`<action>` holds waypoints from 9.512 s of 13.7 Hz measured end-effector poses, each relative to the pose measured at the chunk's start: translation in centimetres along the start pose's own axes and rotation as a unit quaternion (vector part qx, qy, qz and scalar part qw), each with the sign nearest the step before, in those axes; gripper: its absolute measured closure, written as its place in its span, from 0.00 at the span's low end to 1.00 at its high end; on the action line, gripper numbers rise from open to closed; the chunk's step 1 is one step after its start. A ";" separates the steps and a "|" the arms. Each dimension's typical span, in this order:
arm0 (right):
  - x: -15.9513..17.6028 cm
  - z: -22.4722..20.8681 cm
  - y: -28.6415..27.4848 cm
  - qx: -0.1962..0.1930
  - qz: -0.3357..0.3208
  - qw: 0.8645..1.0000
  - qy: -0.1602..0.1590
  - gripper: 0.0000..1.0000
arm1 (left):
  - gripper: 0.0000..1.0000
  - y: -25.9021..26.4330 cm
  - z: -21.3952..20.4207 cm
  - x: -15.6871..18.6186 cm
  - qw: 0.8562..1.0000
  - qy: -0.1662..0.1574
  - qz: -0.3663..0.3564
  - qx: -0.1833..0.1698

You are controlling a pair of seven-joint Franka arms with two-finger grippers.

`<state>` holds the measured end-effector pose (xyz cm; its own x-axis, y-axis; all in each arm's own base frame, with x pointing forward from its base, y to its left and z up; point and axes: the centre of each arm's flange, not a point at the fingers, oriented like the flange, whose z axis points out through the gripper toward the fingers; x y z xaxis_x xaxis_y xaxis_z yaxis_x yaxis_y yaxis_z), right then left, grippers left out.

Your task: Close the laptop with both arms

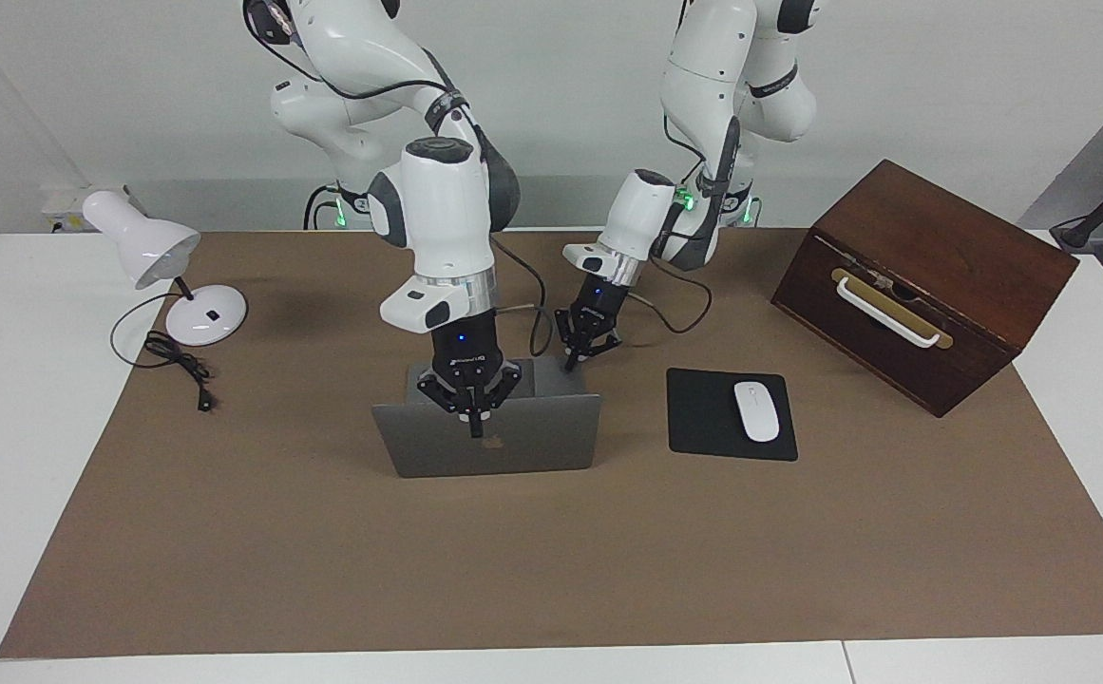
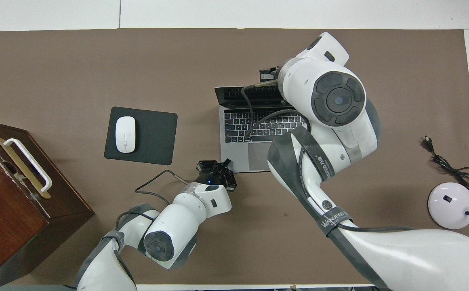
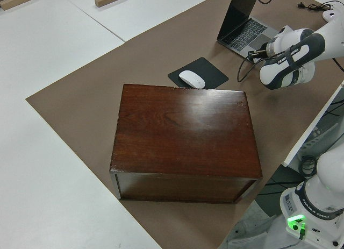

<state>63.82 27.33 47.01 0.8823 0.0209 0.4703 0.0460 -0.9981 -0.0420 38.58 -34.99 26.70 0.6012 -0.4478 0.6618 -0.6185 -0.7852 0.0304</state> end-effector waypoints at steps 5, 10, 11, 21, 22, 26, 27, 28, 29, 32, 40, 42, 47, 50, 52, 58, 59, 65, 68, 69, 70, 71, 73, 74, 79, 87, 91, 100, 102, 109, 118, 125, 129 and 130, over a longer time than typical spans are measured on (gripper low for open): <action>-0.7 0.4 0.1 0.013 0.016 0.998 -0.052 0.99 | 0.99 0.0 0.0 0.0 1.000 0.000 0.005 0.000; -1.4 0.3 0.3 0.037 0.031 0.992 -0.119 0.99 | 0.99 0.0 0.0 0.0 1.000 0.001 0.011 0.000; -1.7 0.4 0.3 0.040 0.036 0.990 -0.133 0.99 | 0.99 0.0 0.0 0.0 1.000 0.001 0.011 0.000; -3.7 1.6 1.3 0.039 0.049 0.974 -0.217 0.99 | 0.99 0.0 0.0 0.0 1.000 0.001 0.031 0.000; -4.0 1.7 1.3 0.038 0.050 0.972 -0.228 0.99 | 0.99 0.0 0.0 0.0 1.000 0.001 0.031 0.000; -4.5 1.9 1.3 0.040 0.054 0.966 -0.248 0.99 | 0.99 0.0 0.0 0.0 0.999 0.002 0.032 0.000; -4.6 1.9 1.3 0.039 0.054 0.966 -0.250 0.99 | 0.99 0.0 0.0 0.0 0.999 0.002 0.032 0.000; -4.7 1.9 1.3 0.038 0.053 0.965 -0.254 0.99 | 0.99 0.0 0.0 0.0 0.999 0.002 0.034 0.000; -4.8 2.0 1.3 0.037 0.053 0.964 -0.257 0.99 | 0.99 0.0 0.0 0.0 0.999 0.002 0.037 0.000; -5.3 2.5 1.4 0.035 0.053 0.963 -0.263 0.99 | 0.99 0.0 0.0 -0.1 0.999 0.002 0.041 0.000; -6.5 4.4 1.7 0.033 0.057 0.964 -0.259 0.99 | 0.99 0.0 0.0 -0.1 0.999 0.003 0.047 0.000; -6.7 4.9 1.8 0.033 0.058 0.964 -0.257 0.99 | 0.99 0.0 0.0 -0.1 0.999 0.003 0.047 0.000; -7.2 6.1 1.7 0.033 0.059 0.965 -0.253 0.99 | 0.99 0.0 0.0 -0.1 0.999 0.003 0.048 0.000; -7.3 6.5 1.7 0.034 0.060 0.966 -0.250 0.99 | 0.99 0.0 0.0 -0.1 0.999 0.004 0.048 0.000; -7.4 7.1 1.5 0.034 0.060 0.967 -0.247 0.99 | 0.99 0.0 0.0 -0.1 0.999 0.004 0.048 0.000; -7.9 8.8 1.1 0.036 0.060 0.968 -0.240 0.99 | 0.99 0.0 0.0 -0.1 0.999 0.004 0.048 0.000; -8.0 9.0 1.1 0.036 0.060 0.968 -0.239 0.99 | 0.99 0.0 0.0 -0.1 0.999 0.004 0.048 0.000; -8.2 9.8 1.0 0.036 0.060 0.969 -0.235 0.99 | 0.99 0.0 0.0 -0.2 0.999 0.004 0.048 0.000; -8.5 10.6 0.9 0.036 0.060 0.970 -0.233 0.99 | 0.99 0.0 0.0 -0.2 0.999 0.004 0.048 0.000; -8.6 10.8 0.9 0.036 0.060 0.970 -0.233 0.99 | 0.99 0.0 0.0 -0.2 0.999 0.004 0.048 0.000; -8.7 11.0 0.9 0.036 0.061 0.970 -0.232 0.99 | 0.99 0.0 0.0 -0.2 0.999 0.004 0.048 0.000; -8.7 11.0 0.9 0.036 0.061 0.970 -0.232 0.99 | 0.99 0.0 0.0 -0.2 0.999 0.004 0.048 0.000; -8.7 11.0 0.9 0.036 0.061 0.970 -0.232 0.99 | 0.99 0.0 0.0 -0.2 0.999 0.004 0.048 0.000; -8.7 11.0 0.9 0.036 0.061 0.970 -0.232 0.99 | 0.99 0.0 0.0 -0.2 0.999 0.004 0.048 0.000; -8.7 10.6 0.9 0.035 0.059 0.969 -0.239 0.99 | 0.99 0.0 0.0 -0.2 0.999 0.004 0.048 0.000; -7.1 7.0 1.3 0.034 0.058 0.966 -0.249 0.99 | 0.99 0.0 0.0 -0.2 0.999 0.004 0.048 0.000; -4.7 3.6 5.3 0.040 0.044 0.968 -0.244 0.99 | 0.99 -0.1 0.0 -0.1 0.999 0.004 0.041 0.001; -0.1 -7.6 18.2 0.014 0.023 0.981 -0.190 0.99 | 0.99 -3.5 -0.6 -0.1 1.000 -0.022 0.006 0.020; 0.2 -10.5 20.0 0.003 0.018 0.984 -0.177 0.99 | 0.99 -3.4 -2.2 1.4 0.999 -0.032 0.001 0.016; 0.2 -18.2 24.9 -0.014 0.029 0.989 -0.147 0.59 | 0.99 -6.0 -9.4 5.8 0.996 -0.085 -0.029 0.013; -1.2 -20.5 30.4 -0.031 0.038 0.984 -0.171 0.00 | 0.99 -13.6 -20.1 10.9 0.976 -0.194 -0.093 0.019; -1.6 -20.8 30.3 -0.030 0.038 0.983 -0.180 0.00 | 0.99 -22.6 -28.3 14.0 0.959 -0.245 -0.139 0.034; -1.6 -20.8 30.3 -0.030 0.038 0.982 -0.180 0.00 | 0.99 -26.1 -31.5 14.0 0.950 -0.268 -0.152 0.055; -1.6 -20.8 30.3 -0.030 0.038 0.983 -0.180 0.00 | 0.90 -26.8 -32.1 13.9 0.948 -0.270 -0.160 0.057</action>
<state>54.07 -4.12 63.37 0.9911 -0.0444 0.1255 -0.0439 -0.9990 -0.0067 47.32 -6.43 59.14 0.9389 -0.3091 0.1515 -0.3212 -0.9449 0.0625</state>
